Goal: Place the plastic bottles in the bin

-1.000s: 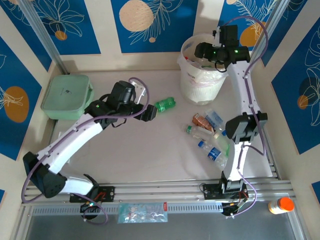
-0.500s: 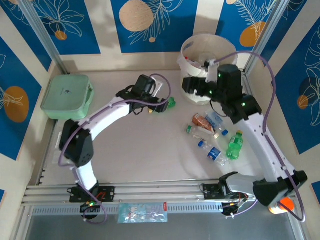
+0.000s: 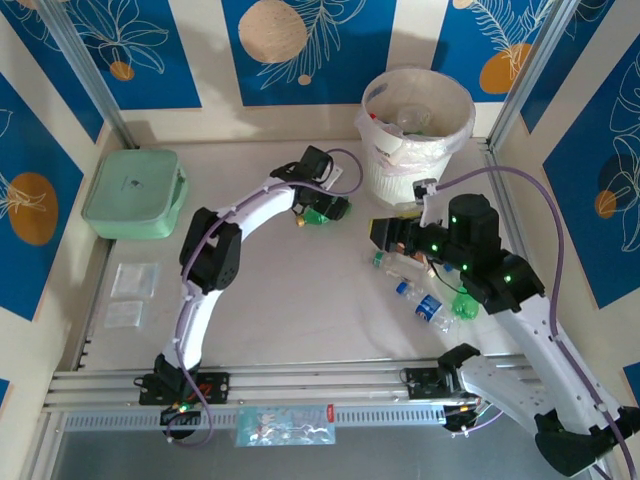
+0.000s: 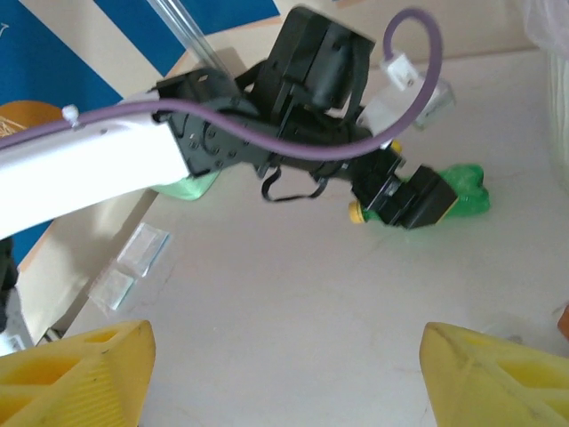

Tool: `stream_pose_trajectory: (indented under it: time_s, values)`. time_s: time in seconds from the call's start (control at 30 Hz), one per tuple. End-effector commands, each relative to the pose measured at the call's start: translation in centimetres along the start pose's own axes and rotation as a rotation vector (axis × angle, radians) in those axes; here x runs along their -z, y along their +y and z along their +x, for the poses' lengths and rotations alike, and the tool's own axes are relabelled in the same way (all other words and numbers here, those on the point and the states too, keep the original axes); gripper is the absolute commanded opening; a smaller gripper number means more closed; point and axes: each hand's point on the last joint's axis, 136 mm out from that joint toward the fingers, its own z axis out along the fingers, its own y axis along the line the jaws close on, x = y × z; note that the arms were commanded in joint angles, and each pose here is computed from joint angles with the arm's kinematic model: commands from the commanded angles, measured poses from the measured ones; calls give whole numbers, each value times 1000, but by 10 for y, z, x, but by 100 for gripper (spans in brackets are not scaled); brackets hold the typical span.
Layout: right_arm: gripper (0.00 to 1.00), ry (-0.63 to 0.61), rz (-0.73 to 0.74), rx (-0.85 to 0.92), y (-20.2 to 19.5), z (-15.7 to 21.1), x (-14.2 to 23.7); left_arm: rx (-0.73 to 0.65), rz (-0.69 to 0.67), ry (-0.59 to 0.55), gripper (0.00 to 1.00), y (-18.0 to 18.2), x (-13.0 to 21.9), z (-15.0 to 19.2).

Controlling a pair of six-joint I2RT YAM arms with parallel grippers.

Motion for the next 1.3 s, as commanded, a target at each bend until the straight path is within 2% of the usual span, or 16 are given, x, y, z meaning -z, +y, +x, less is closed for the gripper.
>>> stream_pose_trajectory:
  time_s: [0.0,0.13,0.2,0.37,0.47,0.7,0.9,1.1,1.27]
  values:
    - [78,50,-28,-23,2,17,0,-20,44,68,99,-5,-10,12]
    - [78,55,-37,-22,1,18,1,-14,44,115,93,-6,-21,26]
    - [78,55,-44,-27,2,17,1,-6,14,147,86,0,-25,35]
    - [77,61,-37,-39,-3,19,-1,13,7,187,56,0,-30,46]
    - [77,53,-42,-42,-3,19,1,5,23,182,41,-5,-28,45]
    - [75,54,-17,-35,-11,25,3,-7,48,127,39,-12,-10,36]
    - [74,34,48,-73,-25,23,7,4,69,44,39,-17,28,19]
    - [74,30,10,-159,-22,21,5,76,166,-83,39,-35,87,-2]
    - [76,12,-85,-259,-10,11,7,163,320,-212,40,-61,154,-17]
